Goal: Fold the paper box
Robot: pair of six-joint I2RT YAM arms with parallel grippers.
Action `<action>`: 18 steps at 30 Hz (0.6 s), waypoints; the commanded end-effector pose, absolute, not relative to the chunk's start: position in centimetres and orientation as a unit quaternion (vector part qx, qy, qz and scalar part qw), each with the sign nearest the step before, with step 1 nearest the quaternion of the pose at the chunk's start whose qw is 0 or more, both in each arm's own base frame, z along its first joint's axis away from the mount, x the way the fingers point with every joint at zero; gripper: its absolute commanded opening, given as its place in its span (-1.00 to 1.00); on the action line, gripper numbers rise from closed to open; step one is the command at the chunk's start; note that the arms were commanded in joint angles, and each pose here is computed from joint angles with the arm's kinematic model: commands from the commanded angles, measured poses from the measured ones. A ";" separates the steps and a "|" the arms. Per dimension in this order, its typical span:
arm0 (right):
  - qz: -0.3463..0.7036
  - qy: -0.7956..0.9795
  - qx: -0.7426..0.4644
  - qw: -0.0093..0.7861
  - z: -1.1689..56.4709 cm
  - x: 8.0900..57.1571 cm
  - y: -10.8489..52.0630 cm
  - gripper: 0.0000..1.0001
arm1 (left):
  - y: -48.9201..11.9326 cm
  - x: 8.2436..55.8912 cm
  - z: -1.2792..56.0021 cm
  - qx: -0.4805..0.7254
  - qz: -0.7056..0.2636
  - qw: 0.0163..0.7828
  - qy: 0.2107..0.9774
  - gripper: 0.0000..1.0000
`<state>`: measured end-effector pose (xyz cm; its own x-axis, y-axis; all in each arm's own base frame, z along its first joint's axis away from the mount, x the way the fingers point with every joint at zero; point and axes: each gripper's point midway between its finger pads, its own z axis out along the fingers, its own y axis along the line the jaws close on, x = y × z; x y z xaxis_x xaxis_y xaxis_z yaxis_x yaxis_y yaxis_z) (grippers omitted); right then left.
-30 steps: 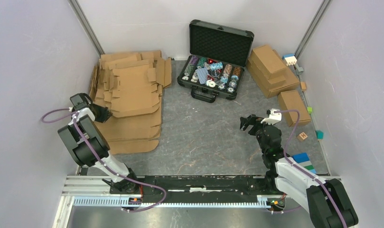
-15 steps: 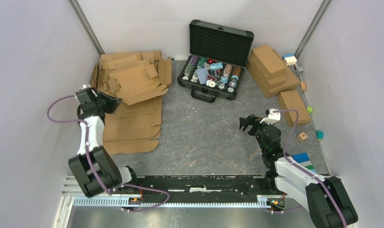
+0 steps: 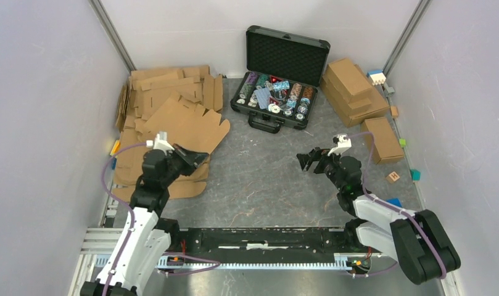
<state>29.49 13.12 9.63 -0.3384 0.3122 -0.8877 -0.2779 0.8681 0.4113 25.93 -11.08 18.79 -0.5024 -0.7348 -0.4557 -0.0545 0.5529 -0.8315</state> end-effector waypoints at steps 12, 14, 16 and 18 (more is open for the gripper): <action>0.287 0.757 -0.047 0.586 11.8 30.0 16.1 0.92 | -5.5 25.6 11.5 -0.406 -0.217 0.421 0.781 0.75; 0.287 0.758 -0.048 0.584 11.7 30.0 16.2 0.92 | -5.0 25.8 10.8 -0.418 -0.209 0.424 0.775 0.75; 0.287 0.757 -0.048 0.585 11.8 30.0 16.2 0.92 | -4.7 26.0 10.5 -0.425 -0.201 0.428 0.772 0.75; 0.287 0.756 -0.049 0.586 11.8 29.9 16.2 0.92 | -4.0 26.1 9.9 -0.436 -0.182 0.427 0.771 0.74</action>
